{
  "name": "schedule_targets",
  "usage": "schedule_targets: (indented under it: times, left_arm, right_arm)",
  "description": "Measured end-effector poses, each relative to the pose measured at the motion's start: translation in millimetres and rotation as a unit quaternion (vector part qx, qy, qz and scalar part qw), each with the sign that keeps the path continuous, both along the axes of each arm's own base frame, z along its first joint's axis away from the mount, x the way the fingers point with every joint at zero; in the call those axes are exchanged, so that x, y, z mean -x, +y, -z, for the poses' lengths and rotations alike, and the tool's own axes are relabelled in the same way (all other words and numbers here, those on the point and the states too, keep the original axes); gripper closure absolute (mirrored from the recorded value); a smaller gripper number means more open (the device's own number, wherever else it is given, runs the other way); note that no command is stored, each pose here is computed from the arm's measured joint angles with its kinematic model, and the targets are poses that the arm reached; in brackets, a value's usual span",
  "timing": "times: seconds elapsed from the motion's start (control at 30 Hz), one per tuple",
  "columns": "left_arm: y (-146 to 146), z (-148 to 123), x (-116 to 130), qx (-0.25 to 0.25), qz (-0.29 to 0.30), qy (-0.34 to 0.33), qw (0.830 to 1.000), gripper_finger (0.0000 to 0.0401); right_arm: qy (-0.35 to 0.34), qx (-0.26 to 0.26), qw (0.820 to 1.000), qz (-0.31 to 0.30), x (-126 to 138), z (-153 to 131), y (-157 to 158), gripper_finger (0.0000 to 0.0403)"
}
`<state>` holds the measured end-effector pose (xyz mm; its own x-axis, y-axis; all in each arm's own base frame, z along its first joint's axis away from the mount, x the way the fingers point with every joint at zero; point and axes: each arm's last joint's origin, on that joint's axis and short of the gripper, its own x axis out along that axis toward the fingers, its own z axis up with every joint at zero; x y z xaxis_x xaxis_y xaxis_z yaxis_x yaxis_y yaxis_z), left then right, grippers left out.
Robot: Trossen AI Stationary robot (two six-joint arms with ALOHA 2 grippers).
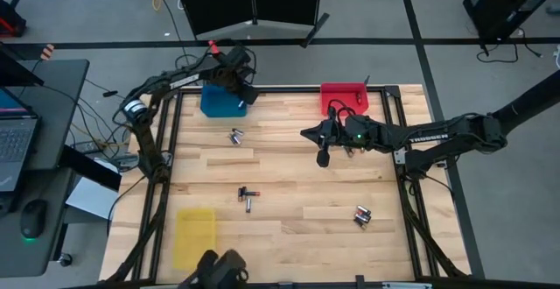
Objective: Sort batteries
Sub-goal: Put the black-brown battery into the yellow bin
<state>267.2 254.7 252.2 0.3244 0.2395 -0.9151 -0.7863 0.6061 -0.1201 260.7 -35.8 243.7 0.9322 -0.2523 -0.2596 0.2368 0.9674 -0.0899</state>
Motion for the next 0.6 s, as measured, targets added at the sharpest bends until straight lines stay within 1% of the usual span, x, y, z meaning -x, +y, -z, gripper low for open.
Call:
schedule_targets:
  times: [0.13, 0.23, 0.3, 0.37, 0.43, 0.53, 0.6]
  left_arm:
    - [-34, -28, -5, -0.051, 0.038, -0.007, 0.998, 0.0266]
    - [-66, -37, -10, -0.088, 0.076, -0.014, 0.993, 0.0268]
    - [-89, -39, -15, -0.110, 0.113, -0.039, 0.987, 0.0273]
    - [-113, -37, -20, -0.133, 0.145, -0.079, 0.977, 0.0279]
    - [-137, -32, -24, -0.150, 0.173, -0.120, 0.966, 0.0285]
    - [-170, -21, -27, -0.153, 0.196, -0.181, 0.951, 0.0295]
    - [-193, -14, -28, -0.145, 0.215, -0.211, 0.943, 0.0301]
  right_arm:
    - [0.017, 0.001, 1.000, -0.001, 1, 3, 0, 0.0374]
    - [0.031, -0.006, 0.999, -0.023, 2, 6, 2, 0.0392]
    - [0.018, -0.013, 0.999, -0.050, 2, 9, 3, 0.0394]
    - [-0.001, -0.024, 0.997, -0.079, 4, 14, 6, 0.0393]
    - [-0.015, -0.037, 0.995, -0.091, 8, 22, 8, 0.0393]
    - [-0.022, -0.062, 0.994, -0.091, 15, 37, 13, 0.0396]
    - [-0.024, -0.077, 0.993, -0.090, 20, 45, 18, 0.0397]
